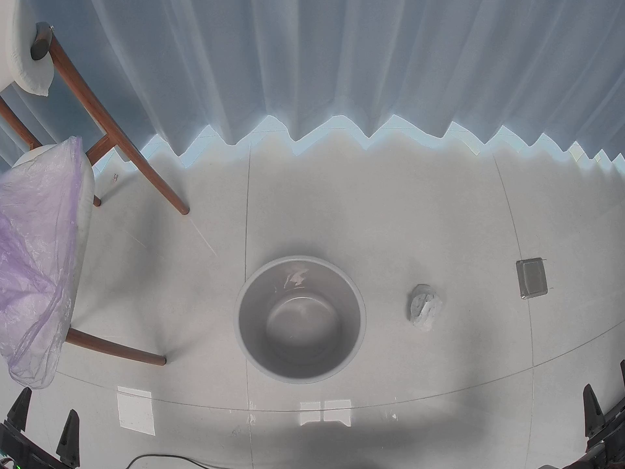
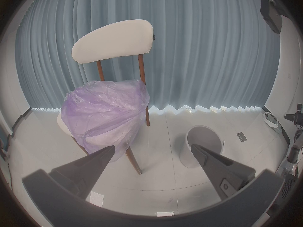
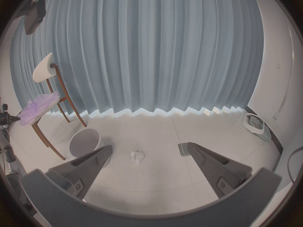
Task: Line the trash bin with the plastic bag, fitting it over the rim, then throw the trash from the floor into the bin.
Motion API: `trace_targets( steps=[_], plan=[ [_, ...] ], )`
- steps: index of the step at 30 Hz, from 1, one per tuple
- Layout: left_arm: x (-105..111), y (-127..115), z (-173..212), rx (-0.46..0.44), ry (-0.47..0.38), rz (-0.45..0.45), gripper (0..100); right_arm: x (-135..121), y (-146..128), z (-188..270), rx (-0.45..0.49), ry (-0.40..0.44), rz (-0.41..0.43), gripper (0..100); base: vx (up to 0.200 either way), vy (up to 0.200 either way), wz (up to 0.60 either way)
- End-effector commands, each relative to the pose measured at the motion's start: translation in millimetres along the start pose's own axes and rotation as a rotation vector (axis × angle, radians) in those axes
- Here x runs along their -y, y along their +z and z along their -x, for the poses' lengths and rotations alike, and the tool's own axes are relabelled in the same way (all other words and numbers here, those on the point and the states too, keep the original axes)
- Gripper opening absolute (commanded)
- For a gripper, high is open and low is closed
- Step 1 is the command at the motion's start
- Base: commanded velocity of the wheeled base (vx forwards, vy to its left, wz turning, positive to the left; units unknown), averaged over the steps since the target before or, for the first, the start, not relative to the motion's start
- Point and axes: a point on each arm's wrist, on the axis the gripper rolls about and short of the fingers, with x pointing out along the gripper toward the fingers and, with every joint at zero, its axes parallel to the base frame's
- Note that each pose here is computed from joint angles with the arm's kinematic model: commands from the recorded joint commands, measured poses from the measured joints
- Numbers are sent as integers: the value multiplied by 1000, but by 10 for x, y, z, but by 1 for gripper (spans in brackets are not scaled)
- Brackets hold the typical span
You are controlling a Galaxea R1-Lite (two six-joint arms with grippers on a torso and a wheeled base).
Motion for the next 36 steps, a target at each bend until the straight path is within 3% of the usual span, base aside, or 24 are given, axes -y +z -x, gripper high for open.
trace_targets(
  steps=[1, 15, 17, 21, 26, 29, 31, 33, 34, 36],
  plan=[
    [0, -52, -1, 0, 0, 0, 100, 0, -52, -1, -2, 0, 1, 100, 0, 0, 0],
    [0, -34, 0, 16, -2, 0, 100, 0, -52, -1, -2, 0, 1, 100, 0, 0, 0],
    [2, 172, 24, 219, 0, 6, 100, 0, -52, -1, -2, 0, 1, 100, 0, 0, 0],
    [-3, 114, 13, 162, 19, 3, 100, 0, -52, -1, -2, 0, -1, 100, 0, 0, 0],
    [-5, 198, 30, 245, 34, -5, 100, 0, -52, -1, -2, 0, 1, 100, 0, 0, 0],
    [0, 389, 100, 349, 39, -31, 100, 0, -52, -1, -2, 0, -1, 100, 0, 0, 0],
    [2, 652, 121, 369, 23, -49, 100, 0, -52, -1, -2, 0, -1, 100, 0, 0, 0],
    [2, 692, 117, 367, 19, -51, 100, 0, -52, -1, -2, 0, 1, 100, 0, 0, 0],
    [-2, 1022, 28, 330, -22, -57, 100, 0, -52, -1, -2, 0, 1, 100, 0, 0, 0],
    [2, 1190, -65, 274, -34, -90, 100, 0, -52, -1, -2, 0, 1, 100, 0, 0, 0]
  ],
)
